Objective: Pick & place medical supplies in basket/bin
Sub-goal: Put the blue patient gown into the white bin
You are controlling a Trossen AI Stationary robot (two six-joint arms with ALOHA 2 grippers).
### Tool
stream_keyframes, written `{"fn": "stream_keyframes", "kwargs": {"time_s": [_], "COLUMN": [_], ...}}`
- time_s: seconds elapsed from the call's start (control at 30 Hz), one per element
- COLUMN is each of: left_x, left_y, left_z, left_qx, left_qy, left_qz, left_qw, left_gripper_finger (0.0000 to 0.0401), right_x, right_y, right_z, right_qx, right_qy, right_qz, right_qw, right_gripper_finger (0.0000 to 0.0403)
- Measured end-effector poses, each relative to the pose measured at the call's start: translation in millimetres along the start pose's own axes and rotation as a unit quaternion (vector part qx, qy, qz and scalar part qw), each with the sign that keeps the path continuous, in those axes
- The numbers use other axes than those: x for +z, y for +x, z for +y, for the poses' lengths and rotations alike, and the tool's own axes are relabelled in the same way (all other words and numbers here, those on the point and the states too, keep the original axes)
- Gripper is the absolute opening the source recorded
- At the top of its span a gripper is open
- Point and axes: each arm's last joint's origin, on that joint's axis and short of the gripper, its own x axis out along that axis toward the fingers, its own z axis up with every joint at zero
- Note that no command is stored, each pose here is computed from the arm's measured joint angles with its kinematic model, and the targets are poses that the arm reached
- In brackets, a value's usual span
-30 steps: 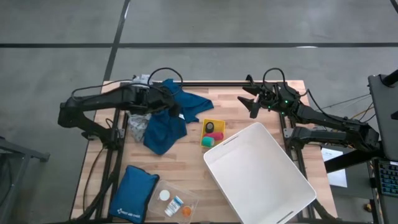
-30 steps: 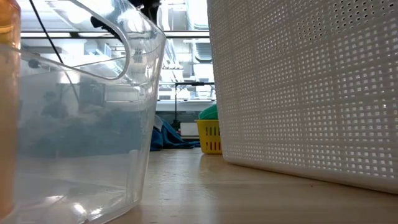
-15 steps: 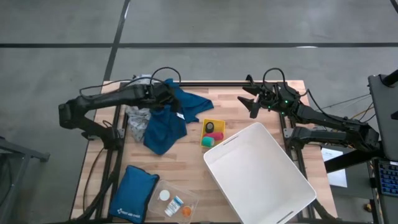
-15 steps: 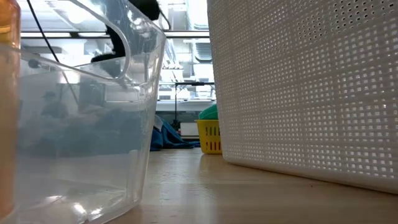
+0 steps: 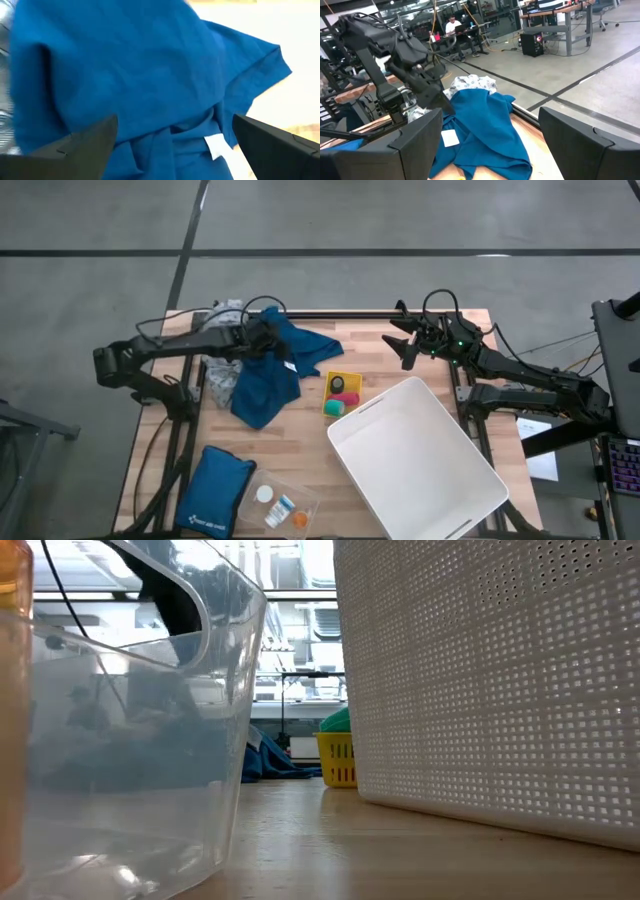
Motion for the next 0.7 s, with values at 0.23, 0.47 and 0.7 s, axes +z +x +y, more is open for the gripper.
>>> {"fn": "stream_keyframes", "kwargs": {"time_s": [0.23, 0.47, 0.7], "left_x": [-21.8, -36.6, -48.9], "left_y": [25.1, 42.6, 51.9], "left_z": [17.3, 28.6, 38.3], "left_qx": [-0.009, -0.048, -0.075], "left_qy": [-0.009, -0.056, -0.056], "left_qz": [0.006, -0.009, 0.007], "left_qw": [1.000, 0.997, 0.996], "left_gripper_finger": [0.0400, 0.0400, 0.0400], "right_x": [0.0, 0.0, 0.1], "right_y": [0.0, 0.0, -0.1], "right_z": [0.0, 0.0, 0.0], "right_qx": [0.000, 0.000, 0.000], "right_qy": [0.000, 0.000, 0.000], "right_qz": [0.000, 0.000, 0.000], "right_qw": [1.000, 1.000, 1.000], "right_gripper_finger": [0.0325, 0.0325, 0.0325]}}
